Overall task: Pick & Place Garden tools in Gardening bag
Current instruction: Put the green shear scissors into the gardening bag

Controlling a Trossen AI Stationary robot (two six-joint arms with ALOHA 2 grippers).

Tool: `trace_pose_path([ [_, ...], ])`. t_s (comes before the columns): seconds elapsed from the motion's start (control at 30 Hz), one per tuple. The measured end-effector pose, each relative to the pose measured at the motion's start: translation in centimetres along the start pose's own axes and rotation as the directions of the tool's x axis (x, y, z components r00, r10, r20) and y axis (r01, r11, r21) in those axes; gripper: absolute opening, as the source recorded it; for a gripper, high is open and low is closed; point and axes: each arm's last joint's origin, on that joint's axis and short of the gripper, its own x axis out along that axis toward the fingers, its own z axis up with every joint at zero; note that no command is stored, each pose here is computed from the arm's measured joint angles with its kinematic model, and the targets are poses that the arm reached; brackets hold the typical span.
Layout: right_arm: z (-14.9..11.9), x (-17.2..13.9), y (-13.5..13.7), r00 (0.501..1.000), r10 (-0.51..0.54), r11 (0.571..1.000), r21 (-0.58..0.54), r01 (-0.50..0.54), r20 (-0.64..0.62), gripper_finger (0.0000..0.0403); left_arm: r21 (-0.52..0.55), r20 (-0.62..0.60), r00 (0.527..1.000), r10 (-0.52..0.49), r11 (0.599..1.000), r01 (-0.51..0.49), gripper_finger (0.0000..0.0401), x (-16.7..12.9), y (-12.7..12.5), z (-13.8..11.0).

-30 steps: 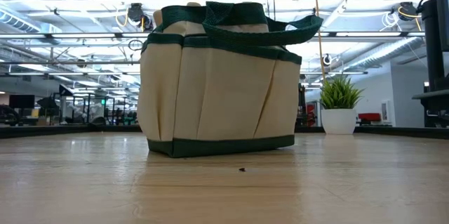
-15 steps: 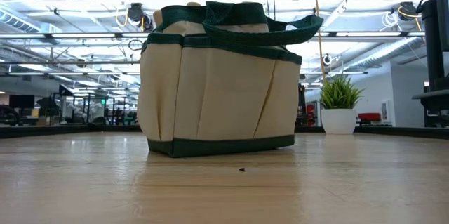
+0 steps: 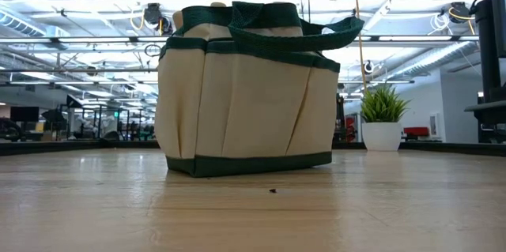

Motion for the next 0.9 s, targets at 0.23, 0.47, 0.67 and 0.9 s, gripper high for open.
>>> trace_pose_path([
  [0.23,-0.1,0.0,0.0,1.0,0.016,1.0,0.002,-0.015,-0.008,0.027,-0.008,0.001,1.0,-0.028,1.0,0.028,0.0056,0.9,0.2,-0.3],
  [0.47,0.0,0.0,0.1,1.0,0.029,0.999,0.015,-0.029,-0.006,0.0268,-0.01,0.009,0.999,-0.037,0.999,0.037,0.0056,1.1,0.6,-0.2],
  [0.67,0.0,0.0,0.2,0.998,0.057,0.998,0.039,-0.056,-0.013,0.0266,-0.009,0.009,1.0,-0.03,1.0,0.03,0.0056,1.0,0.8,-0.2],
  [0.9,-0.4,0.0,0.2,0.996,0.071,0.996,0.065,-0.067,-0.052,0.0266,-0.017,0.009,1.0,0.0,1.0,0.0,0.0056,0.6,1.3,-0.1],
])
